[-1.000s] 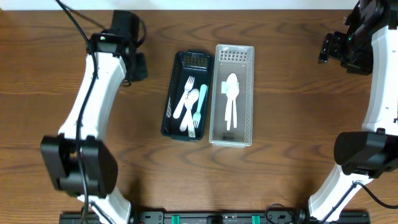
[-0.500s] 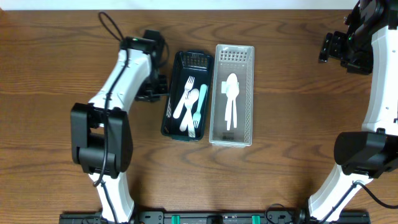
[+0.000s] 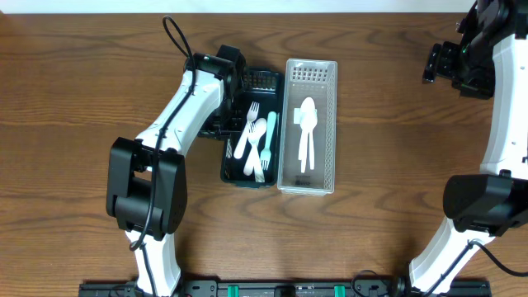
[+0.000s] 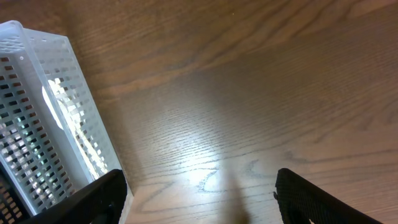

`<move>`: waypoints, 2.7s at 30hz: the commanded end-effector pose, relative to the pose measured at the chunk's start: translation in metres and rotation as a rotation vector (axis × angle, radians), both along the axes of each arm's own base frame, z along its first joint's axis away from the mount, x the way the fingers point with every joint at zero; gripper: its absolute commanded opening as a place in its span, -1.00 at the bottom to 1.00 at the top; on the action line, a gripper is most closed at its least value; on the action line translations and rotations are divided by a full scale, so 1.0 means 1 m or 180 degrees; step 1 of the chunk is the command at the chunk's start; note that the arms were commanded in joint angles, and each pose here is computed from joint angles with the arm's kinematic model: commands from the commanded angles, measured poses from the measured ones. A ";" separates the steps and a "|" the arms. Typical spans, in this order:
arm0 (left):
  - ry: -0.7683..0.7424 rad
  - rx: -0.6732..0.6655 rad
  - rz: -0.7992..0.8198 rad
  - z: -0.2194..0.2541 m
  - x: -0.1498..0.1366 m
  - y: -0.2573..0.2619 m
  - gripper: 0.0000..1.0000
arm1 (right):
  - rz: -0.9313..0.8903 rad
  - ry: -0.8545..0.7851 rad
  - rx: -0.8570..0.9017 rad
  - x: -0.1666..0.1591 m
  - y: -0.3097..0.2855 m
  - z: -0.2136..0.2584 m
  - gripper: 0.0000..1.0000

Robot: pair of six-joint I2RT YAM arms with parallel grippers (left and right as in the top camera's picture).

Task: Pack container

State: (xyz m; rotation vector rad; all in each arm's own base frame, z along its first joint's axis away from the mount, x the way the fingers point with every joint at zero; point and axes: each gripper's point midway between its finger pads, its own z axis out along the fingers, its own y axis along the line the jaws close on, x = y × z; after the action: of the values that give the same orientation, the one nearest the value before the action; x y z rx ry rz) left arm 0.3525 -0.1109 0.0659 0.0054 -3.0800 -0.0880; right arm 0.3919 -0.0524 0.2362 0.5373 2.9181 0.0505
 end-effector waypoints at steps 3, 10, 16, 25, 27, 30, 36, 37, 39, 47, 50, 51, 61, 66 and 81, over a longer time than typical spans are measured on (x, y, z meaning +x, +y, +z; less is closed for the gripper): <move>0.0115 -0.0162 0.0029 -0.001 -0.008 -0.009 -0.88 | 0.0055 0.0001 -0.0026 -0.001 -0.001 0.000 0.60; 0.0106 -0.0005 0.0004 0.002 -0.010 -0.001 -0.88 | 0.0134 -0.0009 -0.0180 0.001 -0.008 0.001 0.59; -0.0402 0.0613 -0.0073 0.032 0.014 0.036 -0.88 | 0.0423 -0.0337 -0.0290 0.026 -0.008 0.007 0.64; -0.1915 0.0983 0.0293 0.118 0.093 0.093 0.60 | 0.1336 -0.1754 -0.0340 0.121 0.045 0.057 0.75; -0.2257 0.0954 0.0365 0.135 0.115 0.103 0.96 | 0.1460 -0.2168 -0.0461 0.144 0.057 0.080 0.96; -0.2593 0.0929 0.0563 0.149 0.137 0.119 0.96 | 0.1546 -0.2559 -0.0555 0.166 0.070 0.100 0.99; -0.2676 0.1036 0.0774 0.159 0.140 0.163 0.96 | 0.1068 -0.2407 -0.0820 0.168 0.045 0.092 0.98; -0.2538 0.1021 0.0632 0.156 0.132 0.164 0.96 | 0.0825 -0.2284 -0.0856 0.161 0.033 0.088 0.98; -0.2434 0.0809 0.0488 0.155 0.122 0.156 0.96 | 0.0607 -0.2160 -0.0841 0.150 0.022 0.085 0.98; -0.2853 0.0500 0.0445 0.213 0.086 0.143 0.96 | 0.0405 -0.2117 -0.0804 0.098 0.001 0.097 0.99; -0.3093 0.0257 0.0371 0.228 0.067 0.131 0.96 | 0.0347 -0.2127 -0.0805 0.065 0.001 0.085 0.98; -0.3167 0.0192 0.0347 0.230 0.061 0.128 0.96 | 0.0338 -0.2149 -0.0803 0.055 0.002 0.080 0.98; -0.3818 0.0109 -0.0096 0.182 -0.028 0.104 0.96 | 0.0073 -0.2637 -0.0914 -0.052 0.005 0.023 0.99; -0.3950 0.0020 -0.0197 0.140 -0.068 0.097 0.96 | -0.0029 -0.2642 -0.1054 -0.084 -0.002 -0.024 0.99; -0.4493 -0.0044 -0.0151 0.141 -0.110 0.103 0.96 | 0.0102 -0.1768 -0.0980 -0.141 0.002 -0.121 0.98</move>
State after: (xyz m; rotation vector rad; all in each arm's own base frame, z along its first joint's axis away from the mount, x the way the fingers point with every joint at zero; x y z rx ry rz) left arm 0.2431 -0.0072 0.2024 0.0121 -4.4777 -0.0835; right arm 0.2562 -0.0522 0.1238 0.3519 2.2967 -0.1971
